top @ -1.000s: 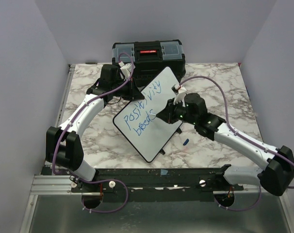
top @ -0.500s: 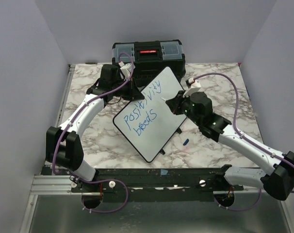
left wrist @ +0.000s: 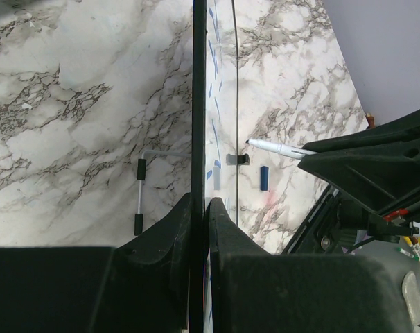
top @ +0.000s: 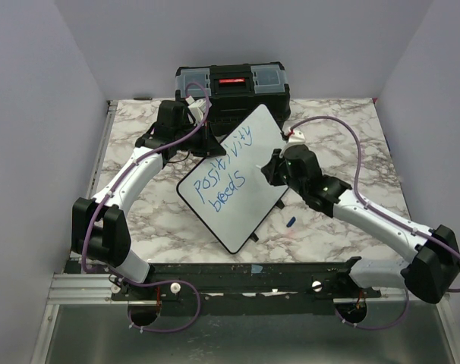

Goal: Write a sentence on the whiteboard

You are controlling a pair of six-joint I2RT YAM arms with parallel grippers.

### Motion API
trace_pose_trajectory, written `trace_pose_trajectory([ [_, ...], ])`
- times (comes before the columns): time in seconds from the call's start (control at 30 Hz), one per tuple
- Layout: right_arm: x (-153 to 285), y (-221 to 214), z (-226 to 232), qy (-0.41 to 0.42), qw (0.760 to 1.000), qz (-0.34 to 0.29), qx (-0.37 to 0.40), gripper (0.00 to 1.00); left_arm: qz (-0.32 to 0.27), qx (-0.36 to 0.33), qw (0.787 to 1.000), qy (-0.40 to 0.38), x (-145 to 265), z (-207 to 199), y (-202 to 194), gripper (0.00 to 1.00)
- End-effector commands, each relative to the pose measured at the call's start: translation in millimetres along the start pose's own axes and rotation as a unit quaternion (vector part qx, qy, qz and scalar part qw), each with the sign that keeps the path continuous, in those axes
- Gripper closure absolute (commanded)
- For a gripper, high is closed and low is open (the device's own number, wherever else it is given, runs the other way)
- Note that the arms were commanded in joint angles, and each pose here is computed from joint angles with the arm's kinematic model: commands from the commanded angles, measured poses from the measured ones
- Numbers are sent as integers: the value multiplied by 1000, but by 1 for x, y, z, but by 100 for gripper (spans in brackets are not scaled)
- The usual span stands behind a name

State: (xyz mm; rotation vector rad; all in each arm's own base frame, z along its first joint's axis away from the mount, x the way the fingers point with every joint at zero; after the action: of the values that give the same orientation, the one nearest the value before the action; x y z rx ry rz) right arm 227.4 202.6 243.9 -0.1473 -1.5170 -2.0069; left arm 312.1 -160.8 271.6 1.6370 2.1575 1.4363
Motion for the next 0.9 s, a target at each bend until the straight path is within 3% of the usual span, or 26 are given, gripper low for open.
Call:
trace_pose_trajectory([
  [0.0,-4,13,9,15,1000,-6,10,99,3,-45,999,5,0,-2,-1,100],
  [0.87,-23,6,13,16,999,25,25,99,4,-47,999,5,0,-2,-2,100],
])
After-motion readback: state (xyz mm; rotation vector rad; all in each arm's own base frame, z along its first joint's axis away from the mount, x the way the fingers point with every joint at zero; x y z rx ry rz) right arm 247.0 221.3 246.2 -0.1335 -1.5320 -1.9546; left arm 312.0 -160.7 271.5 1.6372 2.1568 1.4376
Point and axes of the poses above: each gripper's point midway between its finger pads, its own x axis back along the fingers, its own z axis along the line the jaws close on, y = z × x, the point moved 10 cm from there along x, back along the fingers, and after that the axes turned 3 degrees about -x, right-handed, at the moved point
